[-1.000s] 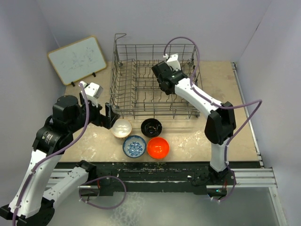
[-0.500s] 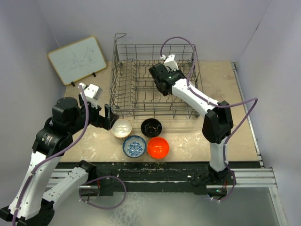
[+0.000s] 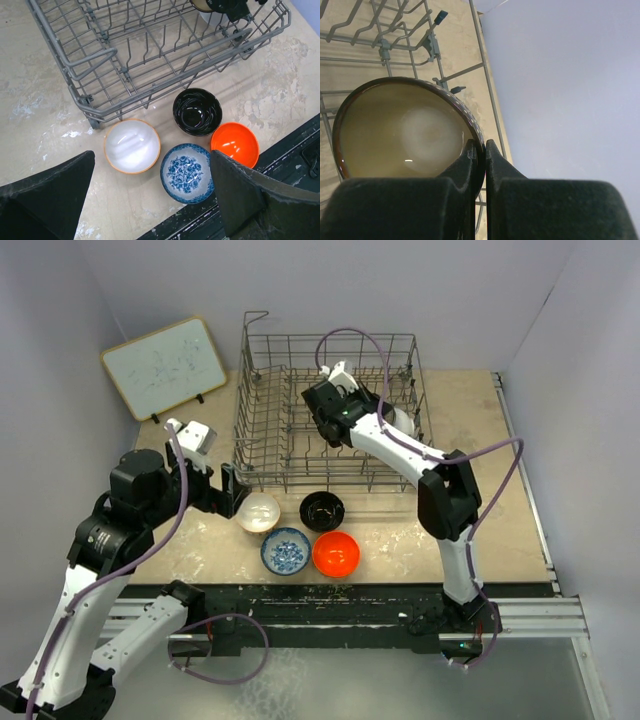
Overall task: Load the bowls into the dish rack
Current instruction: Place the bowl in the dish rack.
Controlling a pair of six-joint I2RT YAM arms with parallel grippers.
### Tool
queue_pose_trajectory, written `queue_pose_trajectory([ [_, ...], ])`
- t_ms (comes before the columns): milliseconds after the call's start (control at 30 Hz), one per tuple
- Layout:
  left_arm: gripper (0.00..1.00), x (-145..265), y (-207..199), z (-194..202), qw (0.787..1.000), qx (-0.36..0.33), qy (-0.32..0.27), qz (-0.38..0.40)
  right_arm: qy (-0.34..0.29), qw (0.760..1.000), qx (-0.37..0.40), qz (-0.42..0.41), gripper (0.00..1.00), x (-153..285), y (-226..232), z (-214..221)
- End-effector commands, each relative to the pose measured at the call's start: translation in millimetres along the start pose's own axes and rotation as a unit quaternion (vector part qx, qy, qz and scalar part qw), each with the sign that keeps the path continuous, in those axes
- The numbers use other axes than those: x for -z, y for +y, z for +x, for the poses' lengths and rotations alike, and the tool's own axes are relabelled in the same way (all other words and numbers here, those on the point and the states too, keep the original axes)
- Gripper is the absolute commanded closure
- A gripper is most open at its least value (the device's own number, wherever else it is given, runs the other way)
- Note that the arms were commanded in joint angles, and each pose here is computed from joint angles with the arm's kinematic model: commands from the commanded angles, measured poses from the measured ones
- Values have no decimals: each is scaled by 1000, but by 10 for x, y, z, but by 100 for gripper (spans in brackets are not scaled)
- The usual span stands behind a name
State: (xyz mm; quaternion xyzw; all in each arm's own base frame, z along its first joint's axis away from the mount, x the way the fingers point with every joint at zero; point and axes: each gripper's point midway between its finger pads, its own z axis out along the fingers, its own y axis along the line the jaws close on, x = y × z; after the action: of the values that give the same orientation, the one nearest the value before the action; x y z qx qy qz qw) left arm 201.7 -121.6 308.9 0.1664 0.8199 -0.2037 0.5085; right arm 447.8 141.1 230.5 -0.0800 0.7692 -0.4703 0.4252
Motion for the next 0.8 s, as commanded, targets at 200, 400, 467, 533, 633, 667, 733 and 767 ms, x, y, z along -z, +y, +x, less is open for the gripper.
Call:
queue_pose_trajectory([
  [200, 1, 21, 48, -29, 1000, -12, -13, -11, -2, 995, 55, 81, 100, 54, -168, -86],
  [400, 1, 49, 58, -13, 1000, -12, -15, -14, -9, 990, 109, 84, 100, 120, -98, -103],
  [467, 1, 68, 56, -13, 1000, -13, -17, -15, -14, 989, 125, 81, 100, 152, -52, -126],
  [533, 1, 78, 60, -9, 1000, -13, -18, -16, -18, 987, 136, 81, 100, 184, -11, -154],
  [633, 1, 98, 58, -8, 1000, -15, -19, -16, -23, 984, 155, 78, 100, 234, 94, -172],
  [667, 1, 105, 60, -12, 1000, -15, -20, -16, -24, 983, 164, 77, 100, 242, 137, -165],
  [733, 1, 116, 61, -10, 1000, -16, -20, -17, -24, 980, 182, 76, 100, 249, 202, -146],
  [767, 1, 125, 61, -10, 999, -16, -21, -17, -24, 979, 191, 74, 98, 245, 243, -128],
])
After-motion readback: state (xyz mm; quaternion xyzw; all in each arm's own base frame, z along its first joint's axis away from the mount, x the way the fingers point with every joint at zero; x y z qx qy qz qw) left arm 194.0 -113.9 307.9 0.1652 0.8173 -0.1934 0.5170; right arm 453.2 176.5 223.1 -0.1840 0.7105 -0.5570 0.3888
